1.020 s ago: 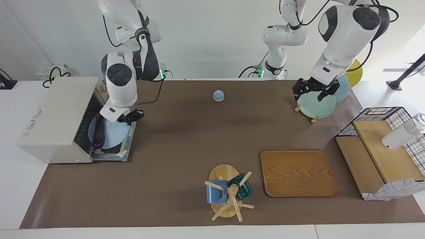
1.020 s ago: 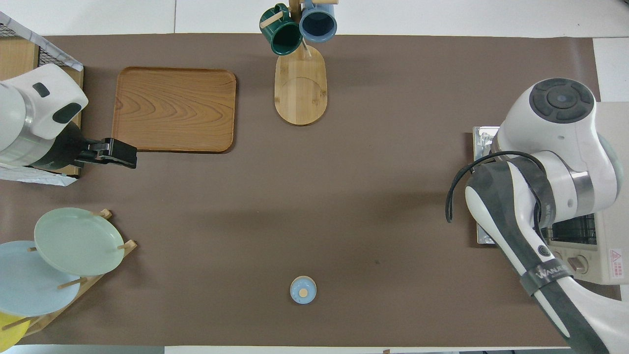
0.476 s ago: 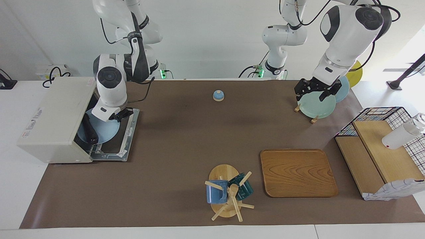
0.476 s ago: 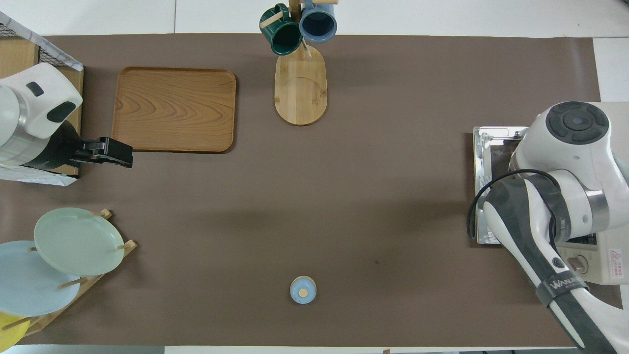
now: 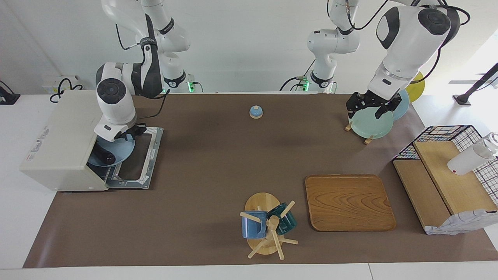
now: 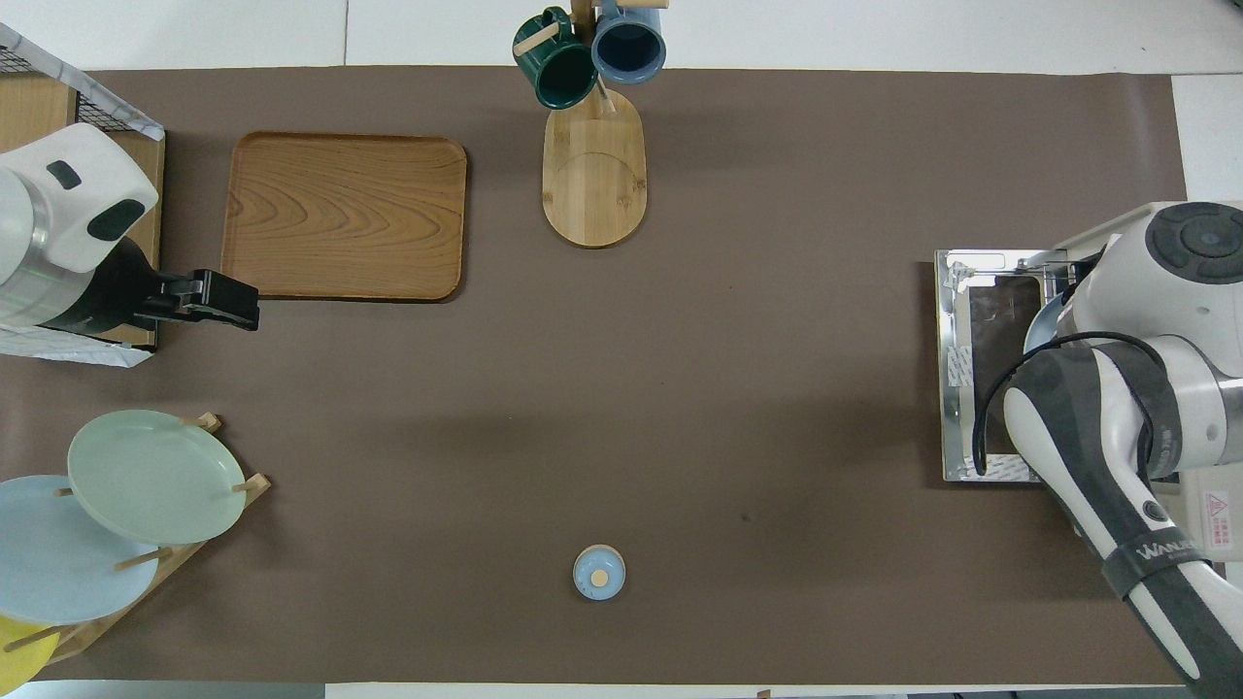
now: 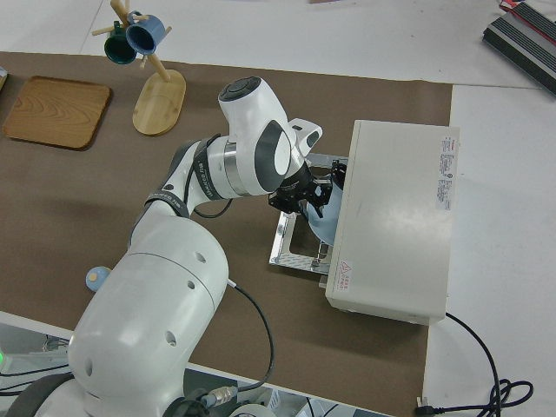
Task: Put eggplant into oven
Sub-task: 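Carry the eggplant into the open oven with the right gripper and release, then withdraw the right gripper out of the oven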
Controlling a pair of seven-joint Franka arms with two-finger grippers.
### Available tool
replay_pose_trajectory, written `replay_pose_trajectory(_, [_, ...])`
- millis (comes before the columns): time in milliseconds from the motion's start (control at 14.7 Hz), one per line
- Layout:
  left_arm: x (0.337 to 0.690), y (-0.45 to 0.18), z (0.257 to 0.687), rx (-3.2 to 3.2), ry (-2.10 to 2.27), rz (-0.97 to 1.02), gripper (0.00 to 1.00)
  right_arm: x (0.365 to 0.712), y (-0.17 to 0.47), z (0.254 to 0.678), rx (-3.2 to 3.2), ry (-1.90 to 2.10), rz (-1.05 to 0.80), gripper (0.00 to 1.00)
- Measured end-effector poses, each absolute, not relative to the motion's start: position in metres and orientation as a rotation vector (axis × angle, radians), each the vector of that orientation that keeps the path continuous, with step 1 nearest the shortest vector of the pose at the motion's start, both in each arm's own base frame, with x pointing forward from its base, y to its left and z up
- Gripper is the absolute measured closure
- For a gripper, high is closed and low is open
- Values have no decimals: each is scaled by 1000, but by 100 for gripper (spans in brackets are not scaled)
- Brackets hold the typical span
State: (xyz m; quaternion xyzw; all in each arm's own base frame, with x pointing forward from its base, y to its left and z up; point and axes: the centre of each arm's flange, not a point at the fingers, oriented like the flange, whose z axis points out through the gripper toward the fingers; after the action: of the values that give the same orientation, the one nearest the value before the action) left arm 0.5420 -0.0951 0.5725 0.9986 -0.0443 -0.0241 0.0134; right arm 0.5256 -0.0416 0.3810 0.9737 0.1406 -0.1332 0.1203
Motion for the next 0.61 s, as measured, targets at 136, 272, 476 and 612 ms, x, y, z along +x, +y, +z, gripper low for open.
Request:
replay_pose_trajectory(136, [542, -96, 573, 3111, -139, -75, 0, 526, -40, 382, 2847, 414, -385, 55])
replay_pose_trajectory(272, [542, -95, 573, 3111, -138, -73, 0, 531, -32, 389, 2866, 416, -364, 55])
replay_pose_trajectory(476, [542, -93, 574, 3111, -133, -71, 0, 543, -4, 412, 2938, 389, -306, 59])
replay_pose_trajectory(612, [542, -92, 574, 3111, -130, -71, 0, 550, 27, 411, 2978, 285, -189, 80])
